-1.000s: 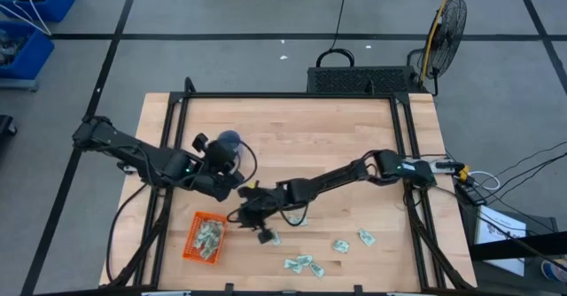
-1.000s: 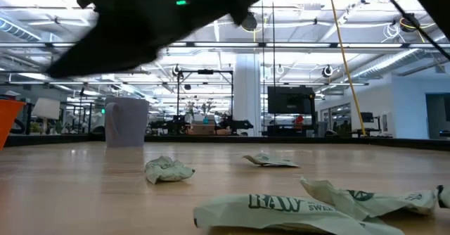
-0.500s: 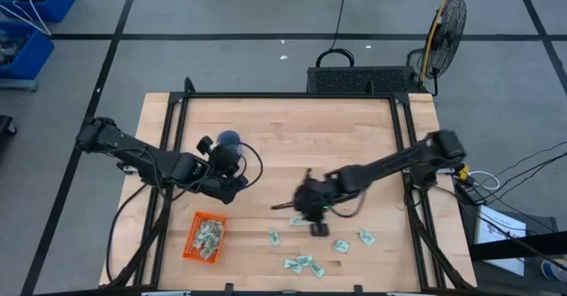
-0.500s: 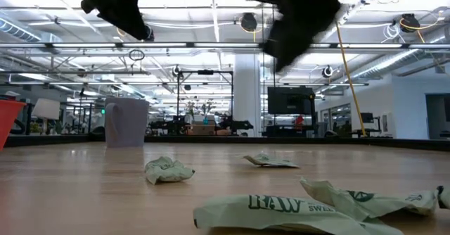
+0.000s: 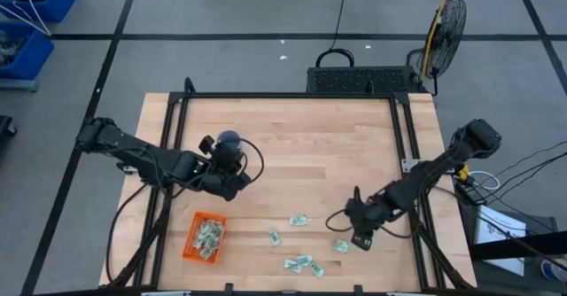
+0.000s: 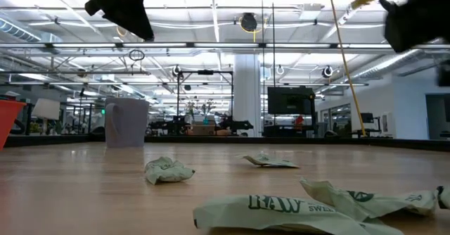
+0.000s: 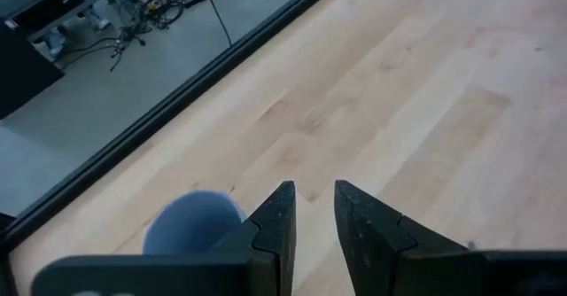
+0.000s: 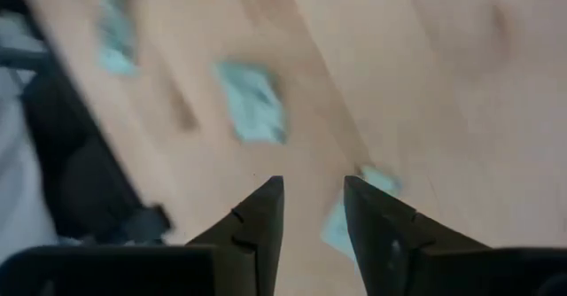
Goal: Pick and place Stevia / Truvia into bins
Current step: Put the stevia packet into the orange bin
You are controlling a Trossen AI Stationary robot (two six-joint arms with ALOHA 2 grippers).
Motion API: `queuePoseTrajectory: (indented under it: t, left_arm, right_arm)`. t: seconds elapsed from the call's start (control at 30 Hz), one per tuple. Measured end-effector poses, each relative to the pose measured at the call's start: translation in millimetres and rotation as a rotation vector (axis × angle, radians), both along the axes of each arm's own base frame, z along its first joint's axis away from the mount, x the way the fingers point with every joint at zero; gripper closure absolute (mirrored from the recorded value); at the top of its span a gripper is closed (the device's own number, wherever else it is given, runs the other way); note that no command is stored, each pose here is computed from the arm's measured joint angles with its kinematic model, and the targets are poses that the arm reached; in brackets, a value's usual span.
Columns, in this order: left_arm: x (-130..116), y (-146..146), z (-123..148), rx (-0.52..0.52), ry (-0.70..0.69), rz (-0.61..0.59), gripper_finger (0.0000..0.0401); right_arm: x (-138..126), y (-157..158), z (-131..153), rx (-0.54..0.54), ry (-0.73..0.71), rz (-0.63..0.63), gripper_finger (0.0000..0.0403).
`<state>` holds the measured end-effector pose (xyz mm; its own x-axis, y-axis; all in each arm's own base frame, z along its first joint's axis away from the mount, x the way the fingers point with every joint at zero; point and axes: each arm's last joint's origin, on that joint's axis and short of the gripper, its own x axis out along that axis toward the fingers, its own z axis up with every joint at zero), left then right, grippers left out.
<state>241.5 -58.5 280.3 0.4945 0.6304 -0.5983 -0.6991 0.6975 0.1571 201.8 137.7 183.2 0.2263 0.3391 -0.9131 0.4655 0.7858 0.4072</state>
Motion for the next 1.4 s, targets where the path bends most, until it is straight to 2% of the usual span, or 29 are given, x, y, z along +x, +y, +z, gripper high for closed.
queuePoseTrajectory:
  t: [0.23,0.43,0.63,0.83,0.93,1.1,1.3,1.4]
  left_arm:
    - [2,7,0,0.001,0.0,0.029,0.0313]
    - [3,12,0,0.012,0.016,0.035,0.0313]
    - [3,16,0,0.019,0.027,0.039,0.0313]
    - [4,19,0,0.028,0.04,0.04,0.0313]
    - [4,19,0,0.028,0.04,0.042,0.0313]
    - [4,19,0,0.027,0.04,0.043,0.0313]
    - [4,19,0,0.027,0.039,0.042,0.0313]
    - [4,19,0,0.027,0.039,0.042,0.0313]
  right_arm:
    - [-25,1,-28,-0.027,0.133,-0.109,0.0287]
    - [-24,-1,-34,-0.053,0.07,-0.146,0.0289]
    - [-27,1,-45,-0.012,0.011,-0.135,0.0289]
    - [-34,-2,-53,-0.042,0.019,-0.112,0.0289]
    - [-35,-5,-55,-0.095,-0.017,-0.065,0.0292]
    - [-37,-8,-58,-0.123,-0.024,-0.034,0.0325]
    - [-37,-9,-59,-0.126,-0.027,-0.04,0.0389]
    - [-36,-9,-57,-0.108,-0.043,-0.047,0.0395]
